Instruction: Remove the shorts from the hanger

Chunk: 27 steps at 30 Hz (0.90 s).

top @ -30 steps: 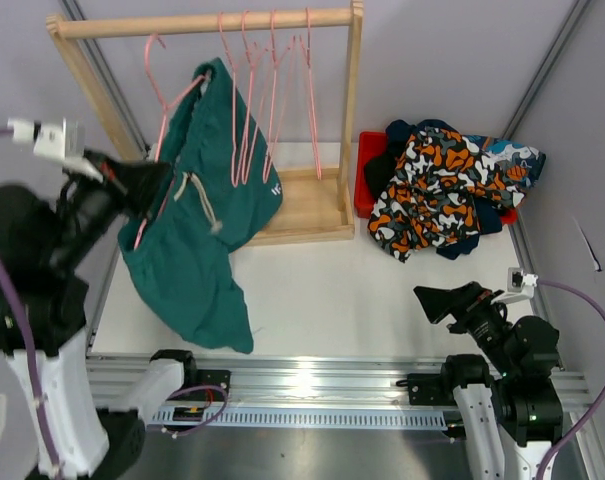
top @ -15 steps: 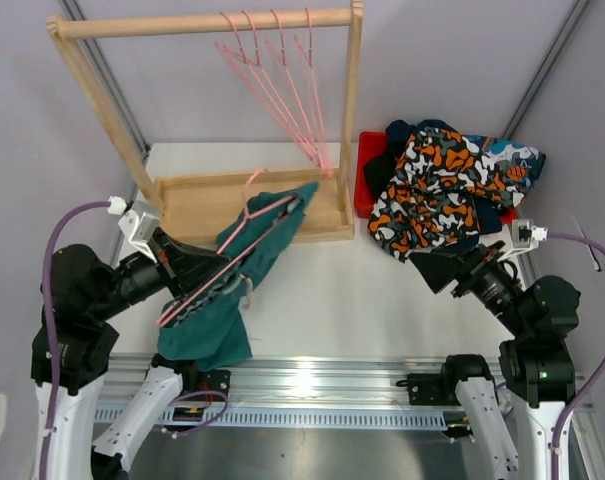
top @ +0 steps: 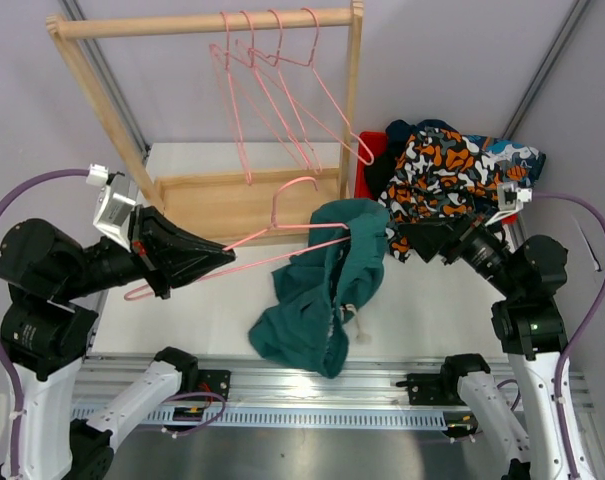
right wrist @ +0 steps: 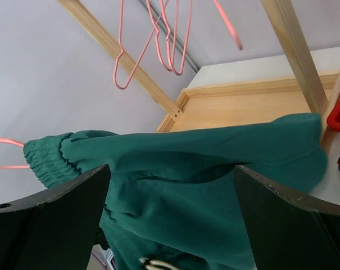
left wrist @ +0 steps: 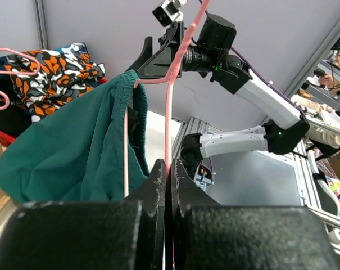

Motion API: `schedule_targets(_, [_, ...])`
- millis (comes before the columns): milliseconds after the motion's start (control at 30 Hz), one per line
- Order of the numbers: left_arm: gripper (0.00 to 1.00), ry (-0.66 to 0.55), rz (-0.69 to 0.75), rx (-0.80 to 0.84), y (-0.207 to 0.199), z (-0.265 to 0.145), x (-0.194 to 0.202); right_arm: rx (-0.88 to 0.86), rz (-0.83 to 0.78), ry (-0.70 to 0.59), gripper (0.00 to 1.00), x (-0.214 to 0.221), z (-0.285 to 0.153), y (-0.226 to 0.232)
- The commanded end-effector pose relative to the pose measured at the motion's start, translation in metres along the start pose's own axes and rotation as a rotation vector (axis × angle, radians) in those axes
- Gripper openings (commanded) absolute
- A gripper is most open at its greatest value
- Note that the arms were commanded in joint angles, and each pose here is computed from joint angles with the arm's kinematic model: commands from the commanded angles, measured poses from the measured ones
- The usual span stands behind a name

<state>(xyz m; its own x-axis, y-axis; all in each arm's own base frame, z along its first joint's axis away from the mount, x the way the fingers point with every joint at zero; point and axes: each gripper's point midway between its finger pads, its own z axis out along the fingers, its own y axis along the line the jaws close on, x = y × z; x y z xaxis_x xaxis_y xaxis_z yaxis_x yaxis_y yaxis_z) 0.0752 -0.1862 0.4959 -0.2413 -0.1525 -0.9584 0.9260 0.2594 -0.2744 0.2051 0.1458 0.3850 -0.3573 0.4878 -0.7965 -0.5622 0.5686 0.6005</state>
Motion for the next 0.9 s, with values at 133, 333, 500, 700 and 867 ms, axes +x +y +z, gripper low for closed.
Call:
schedule_targets(133, [0.00, -0.047, 0.075, 0.021, -0.005, 0.003, -0.023, -0.040, -0.097, -0.051, 1.00, -0.013, 0.007, 0.015])
schedule_targets(333, [0.00, -0.055, 0.083, -0.008, 0.000, 0.005, -0.030, -0.102, -0.057, -0.050, 0.99, -0.002, 0.007, 0.020])
schedule_targets(500, [0.00, -0.058, 0.089, -0.040, 0.011, 0.012, -0.042, -0.275, -0.010, 0.063, 0.99, 0.041, 0.017, 0.044])
schedule_targets(700, [0.00, -0.069, 0.088, -0.049, 0.015, 0.015, -0.047, -0.269, -0.116, 0.186, 1.00, 0.093, 0.040, 0.077])
schedule_targets(867, [0.00, -0.078, 0.096, -0.043, 0.009, 0.012, -0.049, -0.166, -0.148, 0.175, 0.72, 0.101, 0.064, 0.067])
